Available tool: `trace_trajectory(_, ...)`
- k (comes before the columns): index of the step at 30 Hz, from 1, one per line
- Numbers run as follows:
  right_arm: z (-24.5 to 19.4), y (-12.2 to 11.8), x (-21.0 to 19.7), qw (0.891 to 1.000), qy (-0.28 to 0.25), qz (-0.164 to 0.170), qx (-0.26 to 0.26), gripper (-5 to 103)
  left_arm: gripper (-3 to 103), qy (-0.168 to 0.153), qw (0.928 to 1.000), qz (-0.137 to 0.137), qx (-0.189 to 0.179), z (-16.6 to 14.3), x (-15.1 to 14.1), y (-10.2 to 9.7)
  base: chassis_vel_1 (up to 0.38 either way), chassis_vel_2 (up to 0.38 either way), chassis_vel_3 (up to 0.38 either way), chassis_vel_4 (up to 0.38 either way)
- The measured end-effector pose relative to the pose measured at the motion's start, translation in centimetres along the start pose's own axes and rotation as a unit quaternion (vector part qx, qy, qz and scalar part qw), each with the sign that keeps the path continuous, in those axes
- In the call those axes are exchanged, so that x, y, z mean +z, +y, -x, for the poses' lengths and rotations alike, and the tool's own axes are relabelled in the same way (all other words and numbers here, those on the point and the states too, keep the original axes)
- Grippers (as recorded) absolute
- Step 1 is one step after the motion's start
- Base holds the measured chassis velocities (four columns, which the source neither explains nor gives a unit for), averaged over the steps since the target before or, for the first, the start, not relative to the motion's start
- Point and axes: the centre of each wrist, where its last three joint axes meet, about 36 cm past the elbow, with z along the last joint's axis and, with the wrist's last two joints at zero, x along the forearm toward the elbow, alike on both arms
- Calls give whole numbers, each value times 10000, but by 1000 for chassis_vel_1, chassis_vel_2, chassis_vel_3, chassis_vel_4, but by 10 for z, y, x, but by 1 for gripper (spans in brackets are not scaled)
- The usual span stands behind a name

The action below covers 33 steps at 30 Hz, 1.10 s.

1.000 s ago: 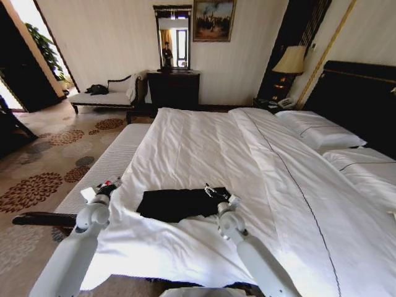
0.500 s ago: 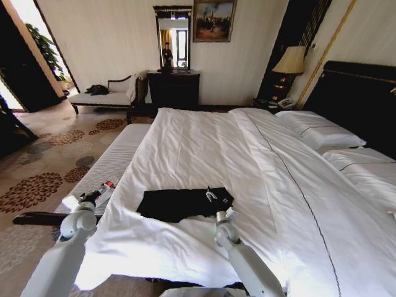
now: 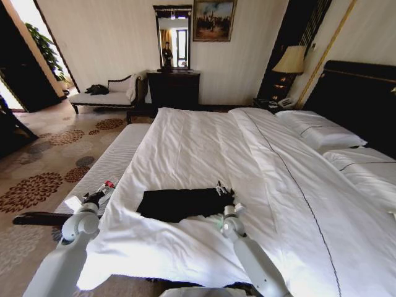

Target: Fold the clothes on the bed.

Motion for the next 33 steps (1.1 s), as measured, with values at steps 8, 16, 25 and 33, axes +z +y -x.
trace_trajectory(8,-79,7,-37,9852,1521,-149,774,100,100,-36,9985,-398,379,-20,-20,-9,0,0,0,0)
trace_trajectory(16,-99,17,-4,9747,1911,671,943,100,100,-63,9876,-1087,1131,-64,-43,-17,0,0,0,0)
trace_trajectory(25,-85,15,5,9731,1503,1505,887,100,100,51,9762,-1306,1732,-113,-56,-28,0,0,0,0)
trace_trajectory(33,-80,3,27,9704,1458,1704,898,86,100,24,9600,-1016,2611,-155,-84,-54,0,0,0,0)
